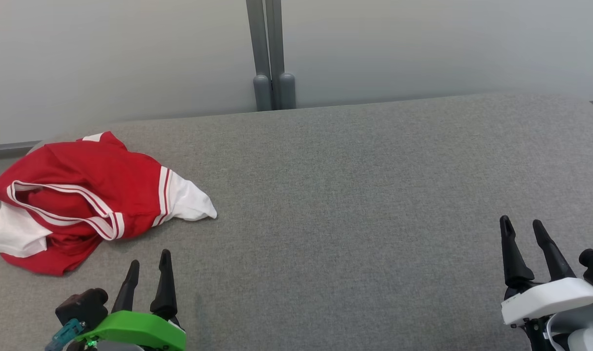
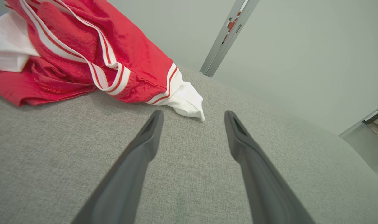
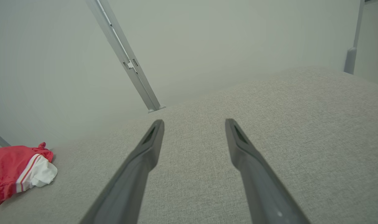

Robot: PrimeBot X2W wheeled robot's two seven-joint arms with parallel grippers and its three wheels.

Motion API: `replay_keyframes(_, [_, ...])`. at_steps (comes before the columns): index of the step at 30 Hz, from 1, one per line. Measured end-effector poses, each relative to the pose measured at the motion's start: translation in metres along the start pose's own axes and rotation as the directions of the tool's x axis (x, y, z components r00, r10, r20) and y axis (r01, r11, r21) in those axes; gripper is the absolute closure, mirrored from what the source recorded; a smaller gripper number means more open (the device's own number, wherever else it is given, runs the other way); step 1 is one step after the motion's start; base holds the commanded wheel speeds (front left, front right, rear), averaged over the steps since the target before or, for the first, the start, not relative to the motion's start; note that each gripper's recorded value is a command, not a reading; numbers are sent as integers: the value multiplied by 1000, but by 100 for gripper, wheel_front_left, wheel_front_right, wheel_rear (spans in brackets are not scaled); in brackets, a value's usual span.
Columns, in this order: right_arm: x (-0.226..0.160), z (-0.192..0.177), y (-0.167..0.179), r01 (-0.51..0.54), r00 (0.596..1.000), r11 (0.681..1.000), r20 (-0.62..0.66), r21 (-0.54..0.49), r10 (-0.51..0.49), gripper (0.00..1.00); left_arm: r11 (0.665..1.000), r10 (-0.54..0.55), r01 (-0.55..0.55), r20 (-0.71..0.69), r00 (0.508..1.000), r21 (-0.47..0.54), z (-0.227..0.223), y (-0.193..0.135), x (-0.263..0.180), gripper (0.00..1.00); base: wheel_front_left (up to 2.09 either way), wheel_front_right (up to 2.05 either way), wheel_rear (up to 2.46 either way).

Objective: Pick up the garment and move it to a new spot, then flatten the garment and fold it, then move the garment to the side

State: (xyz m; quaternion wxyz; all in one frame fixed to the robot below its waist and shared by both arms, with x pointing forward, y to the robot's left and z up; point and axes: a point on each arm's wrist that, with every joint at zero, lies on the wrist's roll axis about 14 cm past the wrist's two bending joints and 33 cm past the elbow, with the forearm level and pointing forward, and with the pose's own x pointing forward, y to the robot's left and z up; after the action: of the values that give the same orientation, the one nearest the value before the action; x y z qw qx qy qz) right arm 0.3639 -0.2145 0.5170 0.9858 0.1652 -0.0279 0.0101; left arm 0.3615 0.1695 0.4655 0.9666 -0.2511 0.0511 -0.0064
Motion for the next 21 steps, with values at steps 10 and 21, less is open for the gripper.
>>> replay_keyframes(10, [-3,-3,-1,-10,1000,995,-4,-99,10,0,994,-9,9,4,1000,108,-1,1,-3,0,0,0,0])
replay_keyframes(21, [-4,-1,-2,-14,1000,985,8,-175,15,0,980,-16,15,-1,1000,198,-5,2,-6,0,0,0,0])
